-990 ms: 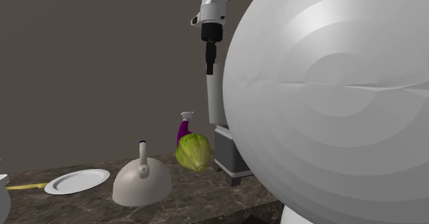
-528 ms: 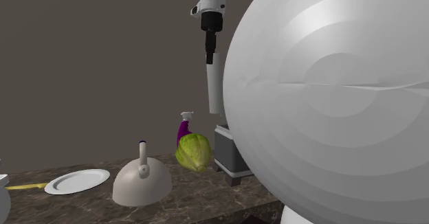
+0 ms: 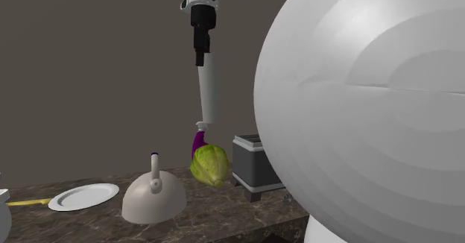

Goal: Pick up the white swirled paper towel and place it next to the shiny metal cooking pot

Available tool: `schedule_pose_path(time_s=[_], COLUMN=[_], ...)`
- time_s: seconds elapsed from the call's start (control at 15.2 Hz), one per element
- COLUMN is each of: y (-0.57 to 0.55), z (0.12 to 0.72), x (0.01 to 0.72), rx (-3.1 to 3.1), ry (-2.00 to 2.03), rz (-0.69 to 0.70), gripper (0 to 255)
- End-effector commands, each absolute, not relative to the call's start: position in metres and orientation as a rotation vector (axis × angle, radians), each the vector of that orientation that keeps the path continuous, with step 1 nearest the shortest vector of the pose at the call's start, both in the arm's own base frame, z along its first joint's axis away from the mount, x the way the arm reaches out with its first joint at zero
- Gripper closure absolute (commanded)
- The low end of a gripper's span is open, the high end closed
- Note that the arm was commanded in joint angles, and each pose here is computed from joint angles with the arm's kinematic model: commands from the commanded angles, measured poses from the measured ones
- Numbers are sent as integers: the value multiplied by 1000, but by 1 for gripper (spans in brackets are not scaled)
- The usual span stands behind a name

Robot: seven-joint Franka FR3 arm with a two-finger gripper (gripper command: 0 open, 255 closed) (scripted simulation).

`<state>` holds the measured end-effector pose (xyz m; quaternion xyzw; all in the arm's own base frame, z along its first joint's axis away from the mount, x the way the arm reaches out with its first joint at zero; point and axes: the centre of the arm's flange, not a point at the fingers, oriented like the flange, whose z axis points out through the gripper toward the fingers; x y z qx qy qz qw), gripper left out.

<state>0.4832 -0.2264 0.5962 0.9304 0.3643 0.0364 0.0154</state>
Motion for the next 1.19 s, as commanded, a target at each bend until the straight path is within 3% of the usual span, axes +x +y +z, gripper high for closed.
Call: schedule_pose_path(time_s=[0.0, 1.12], y=[-198, 18], z=[597, 598], x=[488, 548], rx=[2895, 2895], ry=[1132, 1132], rz=[113, 113], gripper=[255, 255])
